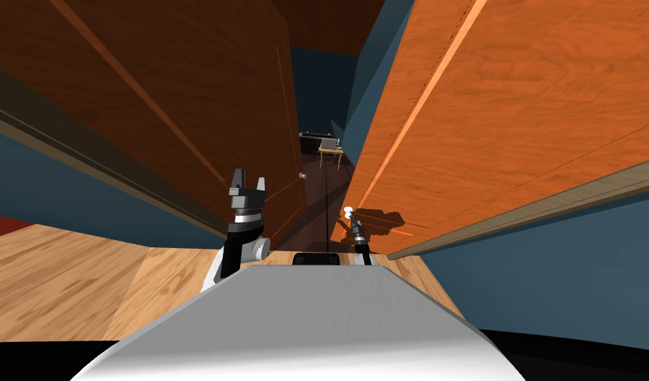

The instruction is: Push the door open

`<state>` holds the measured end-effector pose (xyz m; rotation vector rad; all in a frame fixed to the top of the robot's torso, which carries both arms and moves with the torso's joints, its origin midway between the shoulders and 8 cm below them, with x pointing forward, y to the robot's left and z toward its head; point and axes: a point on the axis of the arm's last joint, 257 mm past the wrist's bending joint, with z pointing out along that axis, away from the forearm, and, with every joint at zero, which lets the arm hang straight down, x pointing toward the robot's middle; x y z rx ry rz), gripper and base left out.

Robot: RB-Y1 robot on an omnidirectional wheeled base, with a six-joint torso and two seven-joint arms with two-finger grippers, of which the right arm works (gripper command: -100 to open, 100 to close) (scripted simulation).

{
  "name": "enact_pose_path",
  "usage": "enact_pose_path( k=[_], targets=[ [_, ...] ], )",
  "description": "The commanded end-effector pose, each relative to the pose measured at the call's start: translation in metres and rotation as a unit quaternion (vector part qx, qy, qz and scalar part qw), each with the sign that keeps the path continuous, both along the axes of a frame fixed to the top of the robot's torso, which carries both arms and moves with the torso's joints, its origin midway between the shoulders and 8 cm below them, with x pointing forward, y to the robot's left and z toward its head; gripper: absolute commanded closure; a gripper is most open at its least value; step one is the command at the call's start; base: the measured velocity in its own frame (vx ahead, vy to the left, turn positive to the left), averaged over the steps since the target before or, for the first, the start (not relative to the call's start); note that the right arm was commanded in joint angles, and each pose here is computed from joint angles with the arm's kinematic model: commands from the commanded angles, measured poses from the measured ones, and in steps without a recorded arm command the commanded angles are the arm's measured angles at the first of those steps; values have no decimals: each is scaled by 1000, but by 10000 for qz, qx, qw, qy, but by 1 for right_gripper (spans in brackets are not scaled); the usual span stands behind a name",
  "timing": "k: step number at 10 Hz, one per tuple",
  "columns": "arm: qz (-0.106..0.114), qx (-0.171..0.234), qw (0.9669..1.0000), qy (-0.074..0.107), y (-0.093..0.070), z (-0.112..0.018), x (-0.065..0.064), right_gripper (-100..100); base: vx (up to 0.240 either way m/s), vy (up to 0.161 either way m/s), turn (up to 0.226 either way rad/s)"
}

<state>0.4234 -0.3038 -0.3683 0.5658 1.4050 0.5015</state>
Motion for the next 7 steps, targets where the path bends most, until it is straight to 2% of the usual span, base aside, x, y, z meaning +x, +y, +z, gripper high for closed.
enact_pose_path(
  k=[1,2,4,5,7],
  targets=[
    [17,344,9994,-63,1,2,1,-100,-15,2,0],
    [21,387,9992,-66,1,2,1,-100,-11,2,0],
    [45,846,9963,-149,3,5,2,-100,-15,4,0],
    [50,905,9958,-153,3,5,2,-100,-12,3,0],
    [76,1373,9902,-236,5,8,3,-100,-15,2,0]
  ],
)
